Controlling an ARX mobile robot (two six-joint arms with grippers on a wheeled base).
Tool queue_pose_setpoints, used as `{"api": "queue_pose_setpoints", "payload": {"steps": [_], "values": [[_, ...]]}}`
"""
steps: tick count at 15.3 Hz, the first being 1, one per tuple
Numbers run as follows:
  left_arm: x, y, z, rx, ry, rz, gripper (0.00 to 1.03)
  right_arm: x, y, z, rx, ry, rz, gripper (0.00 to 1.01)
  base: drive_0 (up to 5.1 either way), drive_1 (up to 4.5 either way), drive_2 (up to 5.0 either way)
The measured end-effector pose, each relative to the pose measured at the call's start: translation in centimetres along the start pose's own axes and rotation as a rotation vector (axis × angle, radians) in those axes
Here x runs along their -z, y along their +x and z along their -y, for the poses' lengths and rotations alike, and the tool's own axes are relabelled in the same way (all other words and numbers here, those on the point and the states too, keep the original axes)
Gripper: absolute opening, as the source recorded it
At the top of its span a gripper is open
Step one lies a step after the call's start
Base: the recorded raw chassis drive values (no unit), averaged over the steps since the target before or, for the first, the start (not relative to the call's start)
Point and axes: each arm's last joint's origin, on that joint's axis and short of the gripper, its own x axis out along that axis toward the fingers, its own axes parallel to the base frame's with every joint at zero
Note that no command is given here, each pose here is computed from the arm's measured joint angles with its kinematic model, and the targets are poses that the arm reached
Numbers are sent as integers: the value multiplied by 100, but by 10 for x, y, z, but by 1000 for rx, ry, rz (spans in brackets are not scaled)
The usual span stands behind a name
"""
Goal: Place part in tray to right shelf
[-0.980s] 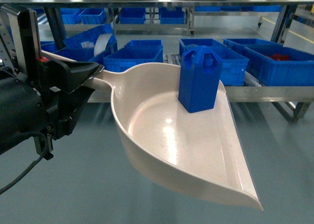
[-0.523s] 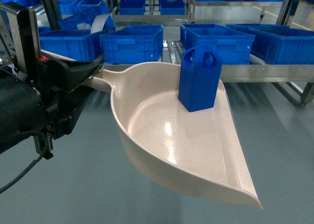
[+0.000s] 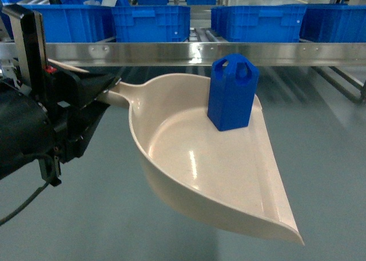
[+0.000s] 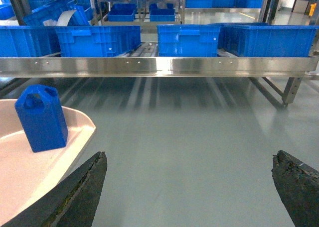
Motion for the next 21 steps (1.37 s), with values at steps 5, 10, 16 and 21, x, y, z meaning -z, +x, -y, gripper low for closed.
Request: {"api": "queue_pose_setpoints", "payload": {"steps": [5, 10, 16, 21], "values": [[0, 0, 0, 4, 0, 2, 17, 0, 0, 0, 0, 0, 2, 98, 0, 0, 0], [0, 0, 1, 6, 1, 0, 17, 0, 0, 0, 0, 0, 3, 98, 1, 246, -244], [0, 0, 1, 10, 0, 1, 17, 0, 0, 0, 0, 0, 3, 98, 2, 406, -402], [0, 0, 1, 6, 0, 0, 17, -1, 0, 0, 0, 1, 4, 98, 283, 211, -500]]}}
